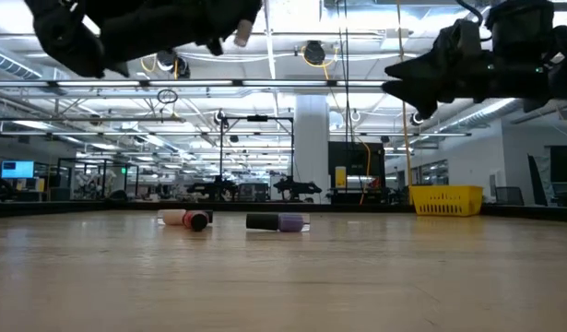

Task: Pick & Place Nail Polish
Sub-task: Put the white nail polish bottle into the yellow bin, then put the light blue nail polish bottle into the yellow bin

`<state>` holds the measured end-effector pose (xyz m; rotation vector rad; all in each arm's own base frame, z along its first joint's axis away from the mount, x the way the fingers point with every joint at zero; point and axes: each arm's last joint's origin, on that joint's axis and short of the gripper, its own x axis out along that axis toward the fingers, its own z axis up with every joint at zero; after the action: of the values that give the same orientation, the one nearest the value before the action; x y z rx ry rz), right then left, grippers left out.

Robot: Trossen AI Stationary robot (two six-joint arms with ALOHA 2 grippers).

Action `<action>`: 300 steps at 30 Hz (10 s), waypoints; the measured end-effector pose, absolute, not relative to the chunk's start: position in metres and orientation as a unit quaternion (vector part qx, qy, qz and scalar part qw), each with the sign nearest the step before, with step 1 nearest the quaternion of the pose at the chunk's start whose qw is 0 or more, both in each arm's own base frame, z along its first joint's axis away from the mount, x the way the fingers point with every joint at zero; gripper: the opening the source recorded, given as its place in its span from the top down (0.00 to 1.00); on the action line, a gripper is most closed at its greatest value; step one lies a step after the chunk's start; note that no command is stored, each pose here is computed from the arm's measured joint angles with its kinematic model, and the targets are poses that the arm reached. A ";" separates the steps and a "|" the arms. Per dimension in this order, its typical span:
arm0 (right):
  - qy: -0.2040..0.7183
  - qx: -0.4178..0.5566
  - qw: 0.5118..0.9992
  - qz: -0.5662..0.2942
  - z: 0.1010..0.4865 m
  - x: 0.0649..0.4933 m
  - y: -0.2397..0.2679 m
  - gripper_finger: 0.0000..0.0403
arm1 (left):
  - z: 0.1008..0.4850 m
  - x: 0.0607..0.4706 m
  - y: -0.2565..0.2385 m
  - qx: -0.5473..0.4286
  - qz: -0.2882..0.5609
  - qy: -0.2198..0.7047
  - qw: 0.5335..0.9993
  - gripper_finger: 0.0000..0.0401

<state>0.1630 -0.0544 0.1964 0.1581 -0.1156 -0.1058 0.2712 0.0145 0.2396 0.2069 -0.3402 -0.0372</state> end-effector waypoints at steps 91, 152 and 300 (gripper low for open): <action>0.077 0.021 0.996 -0.046 0.188 0.255 -0.024 0.73 | 0.238 0.393 0.028 0.138 0.130 -0.087 0.978 0.51; 0.310 0.186 0.746 -0.559 0.177 0.109 -0.153 0.69 | 0.158 0.358 0.105 -0.122 0.316 0.298 0.892 0.48; 0.065 0.133 0.987 -0.069 0.167 0.260 -0.069 0.64 | 0.206 0.391 -0.007 0.451 0.250 0.429 0.742 0.91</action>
<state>0.2603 -0.0691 0.1668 0.2665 0.1312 -0.1392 0.3910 -0.0068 0.2059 0.9876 0.9399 0.5483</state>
